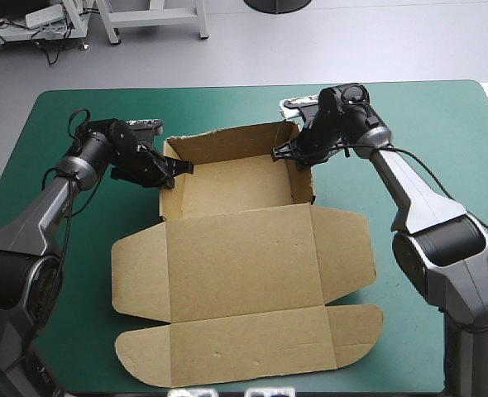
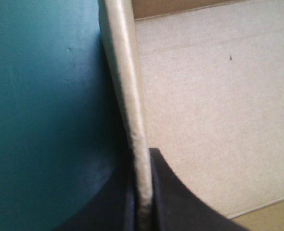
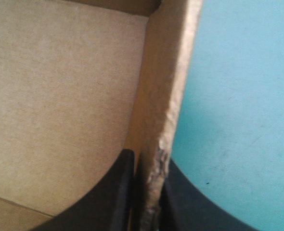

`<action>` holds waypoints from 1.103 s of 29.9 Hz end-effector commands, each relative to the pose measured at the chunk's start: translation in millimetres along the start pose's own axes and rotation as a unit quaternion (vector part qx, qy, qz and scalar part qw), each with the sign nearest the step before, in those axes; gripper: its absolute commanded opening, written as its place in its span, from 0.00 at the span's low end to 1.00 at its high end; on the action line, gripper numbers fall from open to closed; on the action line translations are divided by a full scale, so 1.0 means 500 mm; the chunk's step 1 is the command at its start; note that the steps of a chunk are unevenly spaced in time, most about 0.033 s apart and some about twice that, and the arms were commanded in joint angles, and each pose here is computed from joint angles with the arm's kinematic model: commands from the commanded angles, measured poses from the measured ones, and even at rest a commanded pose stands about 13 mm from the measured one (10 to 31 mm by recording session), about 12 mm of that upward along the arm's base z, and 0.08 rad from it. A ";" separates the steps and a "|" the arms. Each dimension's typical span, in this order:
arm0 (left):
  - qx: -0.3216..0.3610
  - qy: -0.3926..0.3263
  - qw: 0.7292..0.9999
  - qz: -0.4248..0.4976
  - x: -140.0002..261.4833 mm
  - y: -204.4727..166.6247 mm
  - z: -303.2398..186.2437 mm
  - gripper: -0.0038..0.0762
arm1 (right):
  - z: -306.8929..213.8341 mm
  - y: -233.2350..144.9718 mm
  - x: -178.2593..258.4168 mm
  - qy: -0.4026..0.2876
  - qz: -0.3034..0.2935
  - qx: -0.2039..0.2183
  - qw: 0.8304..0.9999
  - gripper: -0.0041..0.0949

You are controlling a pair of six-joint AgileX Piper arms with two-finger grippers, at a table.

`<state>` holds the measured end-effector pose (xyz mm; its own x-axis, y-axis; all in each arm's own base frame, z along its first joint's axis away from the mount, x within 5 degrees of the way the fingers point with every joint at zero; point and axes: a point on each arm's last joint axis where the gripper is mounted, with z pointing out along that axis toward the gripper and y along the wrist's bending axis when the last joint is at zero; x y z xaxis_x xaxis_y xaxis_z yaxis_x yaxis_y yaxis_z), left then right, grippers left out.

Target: Fold the box

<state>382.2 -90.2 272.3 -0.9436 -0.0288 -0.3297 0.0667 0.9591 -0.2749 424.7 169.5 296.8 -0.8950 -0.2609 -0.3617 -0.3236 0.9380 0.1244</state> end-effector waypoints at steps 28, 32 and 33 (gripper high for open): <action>0.072 0.003 0.994 0.076 -0.035 -0.068 -0.156 0.62 | -0.140 -0.007 -0.017 -0.084 -0.035 0.028 0.995 0.49; 0.080 -0.067 0.990 0.097 -0.049 -0.091 -0.244 0.62 | -0.189 -0.003 -0.018 -0.115 -0.038 0.033 0.992 0.49; 0.079 -0.086 0.988 0.103 -0.050 -0.096 -0.268 0.62 | -0.200 -0.002 -0.016 -0.121 -0.039 0.033 0.991 0.49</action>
<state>387.6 -100.5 354.2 -0.9018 0.0971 -0.4212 0.2497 0.9124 -0.3243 423.9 159.1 338.4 -0.8283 -0.2943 -0.4768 -0.3562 0.9334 0.0426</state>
